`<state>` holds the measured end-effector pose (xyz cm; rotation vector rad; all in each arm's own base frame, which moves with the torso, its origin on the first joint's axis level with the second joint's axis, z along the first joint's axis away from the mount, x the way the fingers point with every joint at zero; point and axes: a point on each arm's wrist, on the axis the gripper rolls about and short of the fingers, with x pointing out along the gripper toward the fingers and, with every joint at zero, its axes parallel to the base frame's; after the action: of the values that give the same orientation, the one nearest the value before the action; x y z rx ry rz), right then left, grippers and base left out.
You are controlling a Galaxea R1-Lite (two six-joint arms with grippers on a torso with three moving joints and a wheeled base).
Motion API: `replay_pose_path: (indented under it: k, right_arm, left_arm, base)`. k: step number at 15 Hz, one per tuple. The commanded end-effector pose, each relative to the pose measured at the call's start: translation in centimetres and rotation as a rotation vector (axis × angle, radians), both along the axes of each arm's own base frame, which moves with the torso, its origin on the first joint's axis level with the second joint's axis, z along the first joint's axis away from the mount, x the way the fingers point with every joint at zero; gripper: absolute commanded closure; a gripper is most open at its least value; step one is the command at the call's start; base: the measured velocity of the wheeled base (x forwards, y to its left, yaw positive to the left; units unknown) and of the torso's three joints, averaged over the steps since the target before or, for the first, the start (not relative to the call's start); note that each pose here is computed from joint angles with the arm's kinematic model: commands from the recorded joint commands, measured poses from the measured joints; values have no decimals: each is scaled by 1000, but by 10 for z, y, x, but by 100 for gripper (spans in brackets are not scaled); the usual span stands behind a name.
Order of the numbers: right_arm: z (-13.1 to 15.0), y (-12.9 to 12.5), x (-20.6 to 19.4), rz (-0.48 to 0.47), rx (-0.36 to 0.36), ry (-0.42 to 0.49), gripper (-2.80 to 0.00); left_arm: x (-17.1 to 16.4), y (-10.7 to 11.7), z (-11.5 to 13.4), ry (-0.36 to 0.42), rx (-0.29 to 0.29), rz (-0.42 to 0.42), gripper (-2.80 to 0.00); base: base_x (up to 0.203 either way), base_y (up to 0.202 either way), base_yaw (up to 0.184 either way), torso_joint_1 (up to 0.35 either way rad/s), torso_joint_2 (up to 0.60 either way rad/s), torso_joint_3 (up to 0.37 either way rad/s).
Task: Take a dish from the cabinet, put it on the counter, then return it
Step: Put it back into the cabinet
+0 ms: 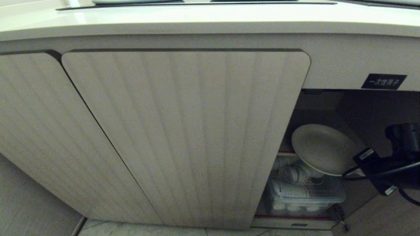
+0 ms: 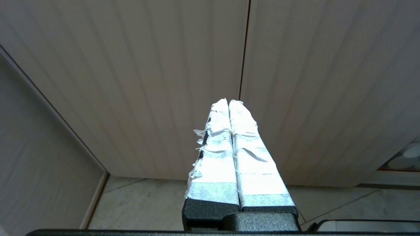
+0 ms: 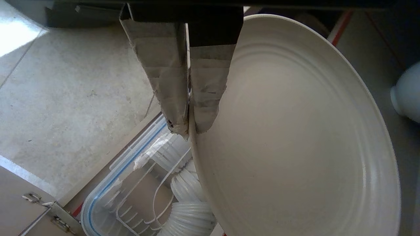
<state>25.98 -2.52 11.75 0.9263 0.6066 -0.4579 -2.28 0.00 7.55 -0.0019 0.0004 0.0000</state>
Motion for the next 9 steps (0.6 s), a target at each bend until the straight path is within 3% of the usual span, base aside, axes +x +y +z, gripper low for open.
replay_pose_path:
  k: [1, 9]
  right_arm:
    - [1, -1, 5, -6, 4, -5, 0]
    - [2, -2, 28, -15, -4, -14, 0]
  left_arm:
    - [0, 0, 0, 0, 0, 0, 0]
    - [0, 0, 0, 0, 0, 0, 0]
  base:
    - [0, 0, 0, 0, 0, 0]
    - [0, 0, 0, 0, 0, 0]
